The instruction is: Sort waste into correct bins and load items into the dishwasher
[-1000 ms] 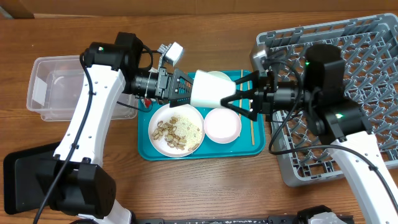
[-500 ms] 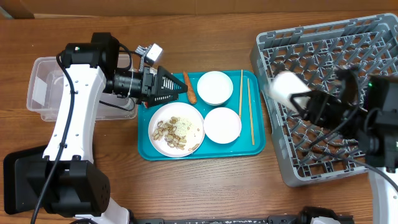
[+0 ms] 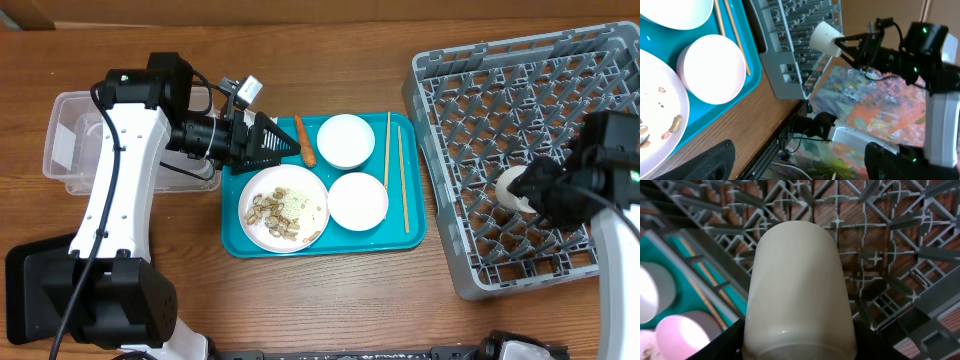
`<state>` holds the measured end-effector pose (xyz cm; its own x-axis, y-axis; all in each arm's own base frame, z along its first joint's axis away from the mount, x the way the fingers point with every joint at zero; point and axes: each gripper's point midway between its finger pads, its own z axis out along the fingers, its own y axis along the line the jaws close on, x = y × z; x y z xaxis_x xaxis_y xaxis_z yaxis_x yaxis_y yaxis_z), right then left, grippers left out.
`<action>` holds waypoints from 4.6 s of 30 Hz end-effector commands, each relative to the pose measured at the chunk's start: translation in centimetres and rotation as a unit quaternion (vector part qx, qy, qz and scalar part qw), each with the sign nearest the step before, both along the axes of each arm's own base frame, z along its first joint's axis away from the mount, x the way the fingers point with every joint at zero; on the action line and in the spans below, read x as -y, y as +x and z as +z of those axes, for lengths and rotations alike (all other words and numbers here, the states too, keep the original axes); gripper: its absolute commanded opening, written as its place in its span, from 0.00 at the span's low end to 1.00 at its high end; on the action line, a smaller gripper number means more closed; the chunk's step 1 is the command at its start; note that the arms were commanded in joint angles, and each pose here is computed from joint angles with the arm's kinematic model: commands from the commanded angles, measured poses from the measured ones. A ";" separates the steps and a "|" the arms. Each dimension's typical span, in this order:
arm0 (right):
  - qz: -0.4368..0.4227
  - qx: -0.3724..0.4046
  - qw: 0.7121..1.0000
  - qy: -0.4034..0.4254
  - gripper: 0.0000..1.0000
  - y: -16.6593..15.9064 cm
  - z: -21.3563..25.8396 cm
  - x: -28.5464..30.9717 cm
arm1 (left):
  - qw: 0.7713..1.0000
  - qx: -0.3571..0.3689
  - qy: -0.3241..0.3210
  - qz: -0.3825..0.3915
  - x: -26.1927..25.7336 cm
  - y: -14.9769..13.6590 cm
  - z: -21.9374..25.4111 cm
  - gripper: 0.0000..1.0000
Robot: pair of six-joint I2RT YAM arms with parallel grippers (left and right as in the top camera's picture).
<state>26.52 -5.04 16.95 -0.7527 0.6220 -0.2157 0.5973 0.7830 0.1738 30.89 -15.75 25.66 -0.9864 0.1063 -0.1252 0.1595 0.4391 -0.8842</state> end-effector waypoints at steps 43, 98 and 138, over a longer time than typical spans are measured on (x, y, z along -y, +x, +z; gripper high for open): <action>0.309 -0.118 0.943 -0.032 0.49 4.9 -13.0 -20.7 | 0.774 0.156 0.457 0.410 -16.7 -9.7 8.3 1.00; -0.065 -0.026 0.839 -0.539 0.04 14.7 0.0 9.6 | 0.728 0.195 0.436 0.491 -19.8 -19.3 6.2 1.00; 0.286 0.095 0.953 0.038 0.62 13.5 1.0 -22.8 | 0.742 0.188 0.417 0.490 -19.0 -19.3 6.0 1.00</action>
<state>41.59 11.39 18.40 -0.8604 0.1061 -0.4985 0.1379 0.9901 -0.0273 11.72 3.38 31.75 -0.5580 -0.4332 -0.7078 -0.4301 0.8804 -0.1998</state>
